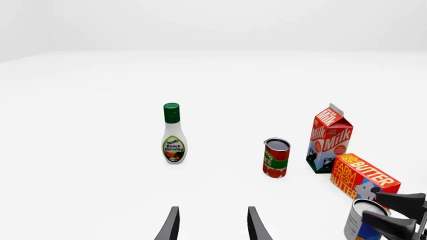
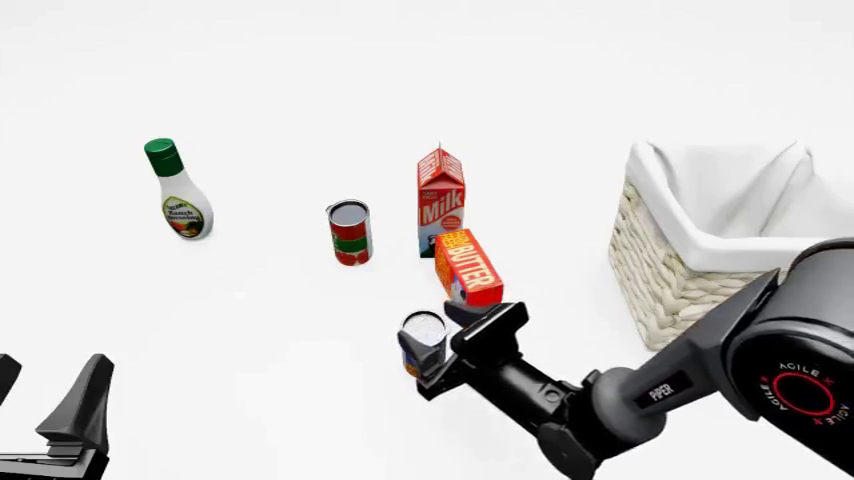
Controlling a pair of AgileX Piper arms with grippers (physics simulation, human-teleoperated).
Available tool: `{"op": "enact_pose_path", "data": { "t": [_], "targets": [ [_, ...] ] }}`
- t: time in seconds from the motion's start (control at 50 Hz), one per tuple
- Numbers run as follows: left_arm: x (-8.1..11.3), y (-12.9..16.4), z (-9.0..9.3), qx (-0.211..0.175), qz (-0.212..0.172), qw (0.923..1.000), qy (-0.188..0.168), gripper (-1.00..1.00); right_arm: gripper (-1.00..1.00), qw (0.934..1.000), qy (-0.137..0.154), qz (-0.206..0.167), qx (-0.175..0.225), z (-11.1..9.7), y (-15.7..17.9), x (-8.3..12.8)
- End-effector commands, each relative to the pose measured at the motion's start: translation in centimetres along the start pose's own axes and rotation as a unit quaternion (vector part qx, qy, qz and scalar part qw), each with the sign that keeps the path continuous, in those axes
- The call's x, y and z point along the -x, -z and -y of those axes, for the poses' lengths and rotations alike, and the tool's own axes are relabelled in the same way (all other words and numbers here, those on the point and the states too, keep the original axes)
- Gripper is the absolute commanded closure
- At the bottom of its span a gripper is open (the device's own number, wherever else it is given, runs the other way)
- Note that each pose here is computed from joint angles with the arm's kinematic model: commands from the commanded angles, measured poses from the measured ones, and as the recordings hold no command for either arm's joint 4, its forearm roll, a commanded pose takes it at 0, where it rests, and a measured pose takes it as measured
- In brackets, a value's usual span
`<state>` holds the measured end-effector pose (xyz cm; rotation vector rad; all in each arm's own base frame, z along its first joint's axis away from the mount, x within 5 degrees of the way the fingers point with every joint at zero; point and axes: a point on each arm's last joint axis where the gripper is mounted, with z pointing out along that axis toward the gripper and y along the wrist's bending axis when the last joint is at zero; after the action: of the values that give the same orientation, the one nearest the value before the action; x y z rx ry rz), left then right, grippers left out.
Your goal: Pick the alphabet soup and place it in the basket.
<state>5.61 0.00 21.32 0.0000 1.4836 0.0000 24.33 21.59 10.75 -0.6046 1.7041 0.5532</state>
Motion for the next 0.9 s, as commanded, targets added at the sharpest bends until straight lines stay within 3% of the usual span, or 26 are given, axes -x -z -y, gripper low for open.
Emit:
{"op": "enact_pose_path", "data": {
  "t": [0.02,0.9],
  "targets": [
    [0.0,0.0,0.0,0.000,0.000,1.0000,0.000,-1.00,-1.00,1.0000,-0.002,-0.007,0.001,-0.1,-0.7,-0.7],
    [0.0,0.0,0.0,0.000,0.000,1.0000,0.000,-1.00,-1.00,0.9997,-0.003,-0.026,0.003,-0.2,-2.1,-2.7]
  ]
}}
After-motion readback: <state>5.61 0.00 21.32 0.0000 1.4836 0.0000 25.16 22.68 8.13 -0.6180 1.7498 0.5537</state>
